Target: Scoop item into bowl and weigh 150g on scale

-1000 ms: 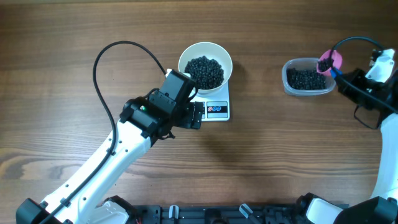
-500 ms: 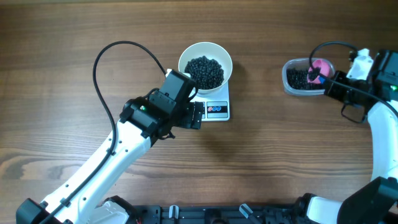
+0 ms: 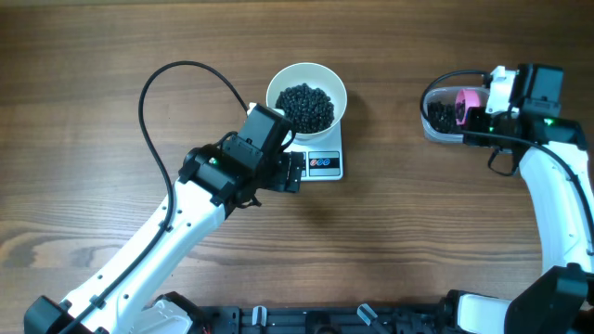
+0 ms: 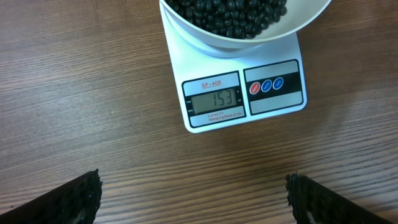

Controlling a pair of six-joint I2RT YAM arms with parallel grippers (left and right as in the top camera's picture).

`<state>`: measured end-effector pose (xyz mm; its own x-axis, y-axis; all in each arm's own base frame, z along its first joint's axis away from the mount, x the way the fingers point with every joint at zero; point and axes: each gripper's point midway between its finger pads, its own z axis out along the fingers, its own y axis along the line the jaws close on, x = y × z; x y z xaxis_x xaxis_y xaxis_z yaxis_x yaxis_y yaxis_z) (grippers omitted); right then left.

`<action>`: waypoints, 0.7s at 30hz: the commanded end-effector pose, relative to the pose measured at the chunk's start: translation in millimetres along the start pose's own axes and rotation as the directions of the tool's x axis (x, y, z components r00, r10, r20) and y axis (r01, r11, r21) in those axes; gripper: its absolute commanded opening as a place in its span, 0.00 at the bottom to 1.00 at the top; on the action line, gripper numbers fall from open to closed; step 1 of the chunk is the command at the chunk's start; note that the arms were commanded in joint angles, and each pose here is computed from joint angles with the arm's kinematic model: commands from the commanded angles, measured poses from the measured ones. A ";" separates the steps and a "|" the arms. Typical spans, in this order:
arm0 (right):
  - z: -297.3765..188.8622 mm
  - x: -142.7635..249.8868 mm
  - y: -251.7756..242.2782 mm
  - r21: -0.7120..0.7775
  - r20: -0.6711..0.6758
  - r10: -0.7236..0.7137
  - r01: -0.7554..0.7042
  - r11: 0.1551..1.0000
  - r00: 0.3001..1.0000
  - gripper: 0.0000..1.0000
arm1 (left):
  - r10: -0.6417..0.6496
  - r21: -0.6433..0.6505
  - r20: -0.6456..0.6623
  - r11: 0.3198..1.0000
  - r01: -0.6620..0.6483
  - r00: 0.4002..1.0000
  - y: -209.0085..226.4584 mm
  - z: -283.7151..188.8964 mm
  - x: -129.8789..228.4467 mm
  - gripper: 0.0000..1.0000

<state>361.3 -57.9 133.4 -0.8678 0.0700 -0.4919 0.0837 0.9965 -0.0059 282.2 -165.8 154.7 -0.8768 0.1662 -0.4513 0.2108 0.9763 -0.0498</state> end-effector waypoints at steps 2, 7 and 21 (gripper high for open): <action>2.6 1.0 -4.8 0.105 -0.018 -0.064 0.065 0.992 0.998 0.04 | 0.002 -0.002 -0.010 1.000 -0.002 1.000 2.2 3.4 1.6 1.00; 1.4 0.0 1.8 0.156 -0.033 -0.164 0.167 0.974 0.986 0.04 | 0.002 -0.002 -0.010 1.000 -0.002 1.000 2.2 3.4 1.6 1.00; -7.4 -5.9 14.4 0.317 -0.059 -0.299 0.302 0.899 0.952 0.05 | 0.002 -0.002 -0.010 1.000 -0.002 1.000 2.2 3.4 1.6 1.00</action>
<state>364.0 -37.1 141.1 -0.8762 -0.1924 -0.4420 -0.0296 0.9367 -0.3490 282.3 -165.8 154.7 -0.8767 0.1662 -0.4514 0.2106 0.9763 -0.0495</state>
